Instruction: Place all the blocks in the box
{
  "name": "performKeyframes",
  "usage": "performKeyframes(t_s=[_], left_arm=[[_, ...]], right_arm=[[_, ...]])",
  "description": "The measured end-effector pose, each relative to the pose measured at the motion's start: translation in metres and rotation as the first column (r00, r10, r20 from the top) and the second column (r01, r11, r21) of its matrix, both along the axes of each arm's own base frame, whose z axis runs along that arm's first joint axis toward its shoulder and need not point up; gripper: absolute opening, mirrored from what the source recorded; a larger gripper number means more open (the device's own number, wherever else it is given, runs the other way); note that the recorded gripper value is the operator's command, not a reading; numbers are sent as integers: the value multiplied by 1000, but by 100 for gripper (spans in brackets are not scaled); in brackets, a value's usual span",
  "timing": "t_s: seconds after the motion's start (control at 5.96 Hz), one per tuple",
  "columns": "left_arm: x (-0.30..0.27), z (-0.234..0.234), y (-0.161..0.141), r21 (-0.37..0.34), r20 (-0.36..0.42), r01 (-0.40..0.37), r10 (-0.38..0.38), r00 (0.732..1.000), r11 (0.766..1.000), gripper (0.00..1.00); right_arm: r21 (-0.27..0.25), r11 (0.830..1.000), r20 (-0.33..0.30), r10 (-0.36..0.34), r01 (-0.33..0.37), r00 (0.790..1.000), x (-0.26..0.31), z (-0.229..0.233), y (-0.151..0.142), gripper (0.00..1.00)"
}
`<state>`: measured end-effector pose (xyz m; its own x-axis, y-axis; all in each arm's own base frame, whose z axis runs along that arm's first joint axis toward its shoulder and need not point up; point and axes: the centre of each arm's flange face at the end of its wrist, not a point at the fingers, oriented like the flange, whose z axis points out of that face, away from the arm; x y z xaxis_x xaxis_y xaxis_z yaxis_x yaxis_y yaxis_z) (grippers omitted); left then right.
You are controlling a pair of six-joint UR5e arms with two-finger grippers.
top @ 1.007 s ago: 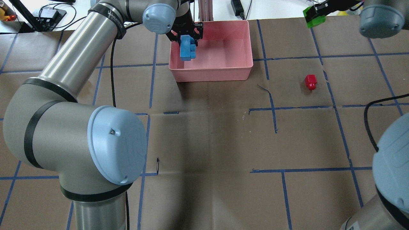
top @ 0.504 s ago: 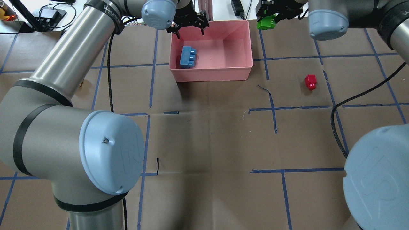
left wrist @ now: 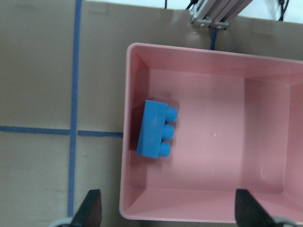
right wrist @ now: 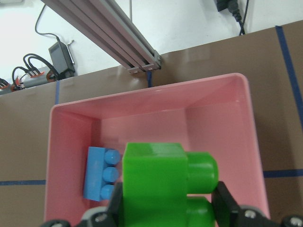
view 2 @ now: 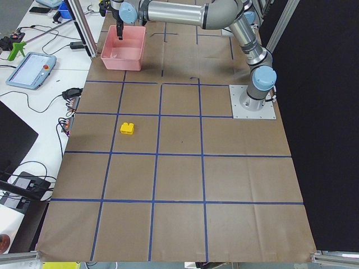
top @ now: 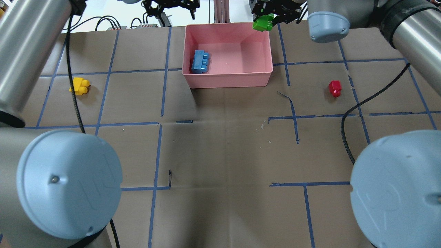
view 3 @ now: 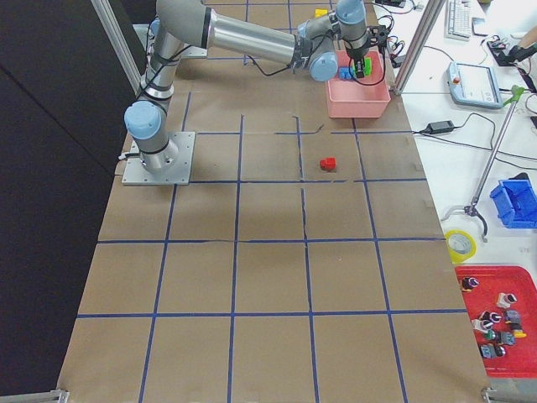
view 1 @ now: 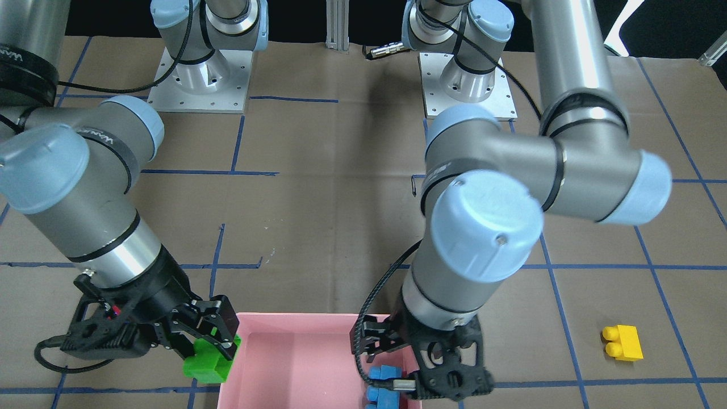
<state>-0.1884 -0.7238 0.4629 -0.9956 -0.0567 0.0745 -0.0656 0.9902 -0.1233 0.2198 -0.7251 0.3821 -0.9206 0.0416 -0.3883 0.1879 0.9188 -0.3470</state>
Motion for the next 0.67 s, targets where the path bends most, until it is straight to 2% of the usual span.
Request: performKeyframes(t_s=[0.17,0.34,0.5,0.67], left_arm=[[39,22,17,25,12,10,-11,1000,1000,100],[84,33,30,40,18,4,-5,1000,999,100],[142,32,32,47,22,-13,12,1000,999,100],[212,17,23,43,28,-45,44,999,998,100]], right_arm=[[13,1000,21,-14,14,1000,30,-10,-11,48],[30,999,33,-20,19,999,53,-20,-15,83],[53,998,37,-18,16,999,71,-29,-11,99],[65,998,20,-17,16,1000,79,-34,-6,100]])
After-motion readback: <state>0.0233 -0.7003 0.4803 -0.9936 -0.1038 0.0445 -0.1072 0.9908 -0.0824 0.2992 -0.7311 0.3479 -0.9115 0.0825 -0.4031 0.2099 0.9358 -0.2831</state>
